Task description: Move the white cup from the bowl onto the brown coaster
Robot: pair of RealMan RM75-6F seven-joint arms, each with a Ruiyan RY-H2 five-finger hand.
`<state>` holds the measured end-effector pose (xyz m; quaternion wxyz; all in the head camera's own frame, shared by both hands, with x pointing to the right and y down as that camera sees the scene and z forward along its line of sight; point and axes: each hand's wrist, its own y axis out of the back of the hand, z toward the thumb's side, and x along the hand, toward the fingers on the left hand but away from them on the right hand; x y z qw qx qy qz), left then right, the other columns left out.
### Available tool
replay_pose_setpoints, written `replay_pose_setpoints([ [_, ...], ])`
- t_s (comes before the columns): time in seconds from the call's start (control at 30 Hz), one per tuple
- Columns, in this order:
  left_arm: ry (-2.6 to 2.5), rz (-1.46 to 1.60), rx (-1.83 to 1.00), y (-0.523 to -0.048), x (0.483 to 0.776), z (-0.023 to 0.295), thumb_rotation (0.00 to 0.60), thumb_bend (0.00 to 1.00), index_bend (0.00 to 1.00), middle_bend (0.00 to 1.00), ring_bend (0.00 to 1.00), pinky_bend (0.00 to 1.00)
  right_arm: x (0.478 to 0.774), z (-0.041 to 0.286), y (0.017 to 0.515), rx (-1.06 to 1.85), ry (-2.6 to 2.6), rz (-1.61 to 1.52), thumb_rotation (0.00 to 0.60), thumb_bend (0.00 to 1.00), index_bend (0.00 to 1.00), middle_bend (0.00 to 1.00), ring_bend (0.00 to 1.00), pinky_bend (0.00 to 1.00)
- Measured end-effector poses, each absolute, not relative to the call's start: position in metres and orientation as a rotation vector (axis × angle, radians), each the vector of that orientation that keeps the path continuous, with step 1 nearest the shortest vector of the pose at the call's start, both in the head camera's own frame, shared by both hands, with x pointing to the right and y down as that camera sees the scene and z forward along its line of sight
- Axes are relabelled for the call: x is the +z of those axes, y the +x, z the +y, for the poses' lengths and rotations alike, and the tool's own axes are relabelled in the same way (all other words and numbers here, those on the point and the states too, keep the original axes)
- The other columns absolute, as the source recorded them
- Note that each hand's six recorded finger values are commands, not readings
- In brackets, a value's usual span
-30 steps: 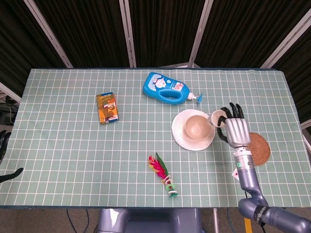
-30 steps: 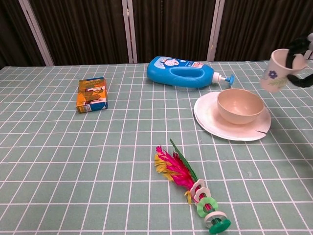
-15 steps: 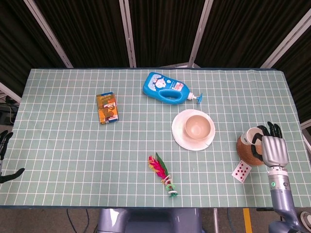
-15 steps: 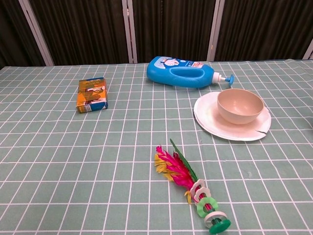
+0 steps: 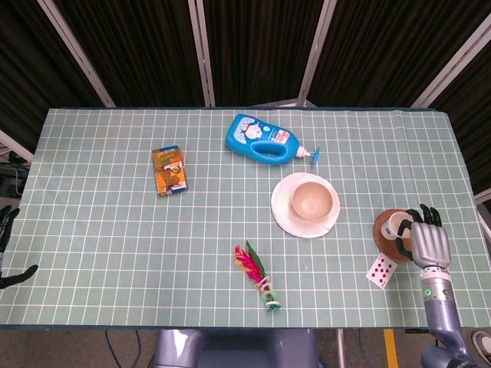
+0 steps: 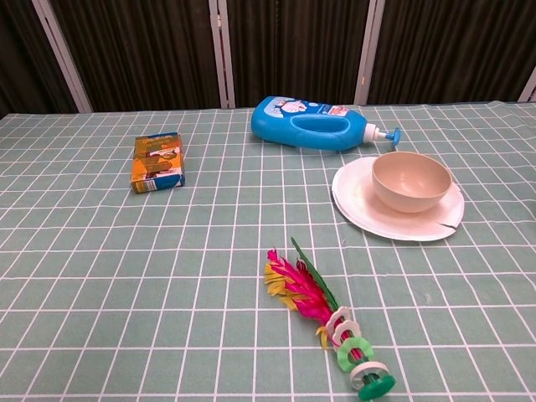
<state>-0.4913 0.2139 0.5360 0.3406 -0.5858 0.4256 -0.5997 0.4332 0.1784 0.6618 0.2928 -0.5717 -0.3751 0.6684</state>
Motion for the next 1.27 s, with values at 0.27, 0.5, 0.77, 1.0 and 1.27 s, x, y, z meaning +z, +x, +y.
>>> replay_pose_setpoints([
  [0.27,-1.524,1.105,-1.558,-0.491,0.536,0.214,0.600,0.00,0.00,0.00,0.00,0.00,0.667,0.184,0.440,1.840,-1.532,-0.963,0.600,0.31,0.53,0.08,0.00,0.00],
  [0.5,-1.523,1.109,-1.558,-0.491,0.535,0.214,0.600,0.00,0.00,0.00,0.00,0.00,0.660,0.185,0.439,1.827,-1.548,-0.970,0.600,0.18,0.04,0.00,0.00,0.00],
  [0.77,-1.522,1.105,-1.562,-0.492,0.536,0.215,0.600,0.00,0.00,0.00,0.00,0.00,0.639,0.185,0.435,1.729,-1.512,-1.012,0.600,0.15,0.00,0.00,0.00,0.00],
  [1.0,-1.522,1.092,-1.567,-0.491,0.538,0.215,0.600,0.00,0.00,0.00,0.00,0.00,0.613,0.202,0.429,1.613,-1.493,-0.986,0.600,0.15,0.00,0.00,0.00,0.00],
  [1.27,-1.527,1.082,-1.565,-0.490,0.541,0.216,0.600,0.00,0.00,0.00,0.00,0.00,0.591,0.214,0.423,1.521,-1.478,-0.969,0.600,0.14,0.00,0.00,0.00,0.00],
])
